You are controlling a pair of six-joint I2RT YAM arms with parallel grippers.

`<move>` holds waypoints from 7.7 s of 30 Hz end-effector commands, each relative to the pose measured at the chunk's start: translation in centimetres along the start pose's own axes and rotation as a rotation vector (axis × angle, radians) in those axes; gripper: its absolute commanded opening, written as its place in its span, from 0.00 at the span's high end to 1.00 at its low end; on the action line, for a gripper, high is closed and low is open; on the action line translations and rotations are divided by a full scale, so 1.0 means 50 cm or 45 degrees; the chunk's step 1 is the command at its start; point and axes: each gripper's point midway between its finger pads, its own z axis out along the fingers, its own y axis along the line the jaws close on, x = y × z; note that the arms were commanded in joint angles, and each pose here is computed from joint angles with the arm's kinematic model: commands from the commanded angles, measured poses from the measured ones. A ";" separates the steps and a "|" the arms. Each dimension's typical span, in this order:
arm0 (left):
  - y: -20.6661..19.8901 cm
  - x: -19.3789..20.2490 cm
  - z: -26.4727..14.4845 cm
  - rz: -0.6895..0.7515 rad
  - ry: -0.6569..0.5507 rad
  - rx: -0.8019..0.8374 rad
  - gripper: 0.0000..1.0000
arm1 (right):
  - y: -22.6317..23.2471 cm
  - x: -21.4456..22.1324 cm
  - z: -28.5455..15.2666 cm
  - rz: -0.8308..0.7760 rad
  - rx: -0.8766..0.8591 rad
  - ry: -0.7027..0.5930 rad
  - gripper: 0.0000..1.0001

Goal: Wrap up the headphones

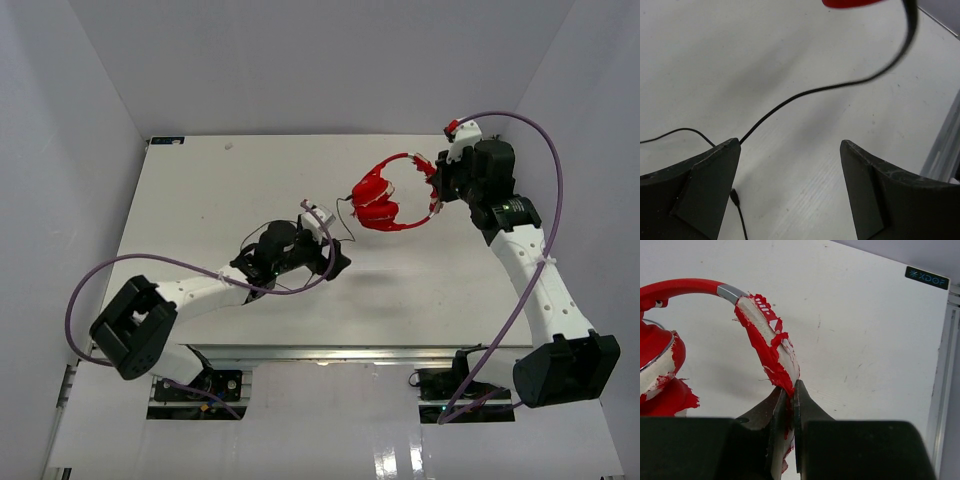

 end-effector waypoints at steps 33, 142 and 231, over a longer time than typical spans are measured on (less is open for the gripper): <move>-0.046 -0.033 0.066 0.500 -0.330 0.182 0.30 | 0.044 -0.201 -0.160 0.203 -0.500 -0.266 0.92; -0.019 -0.026 0.080 0.214 -0.449 0.003 0.02 | 0.155 -0.230 -0.009 0.775 -0.517 -0.129 0.92; -0.176 -0.125 0.114 -0.269 -0.109 0.312 0.34 | 0.107 -0.108 0.154 0.711 -0.193 -0.006 0.92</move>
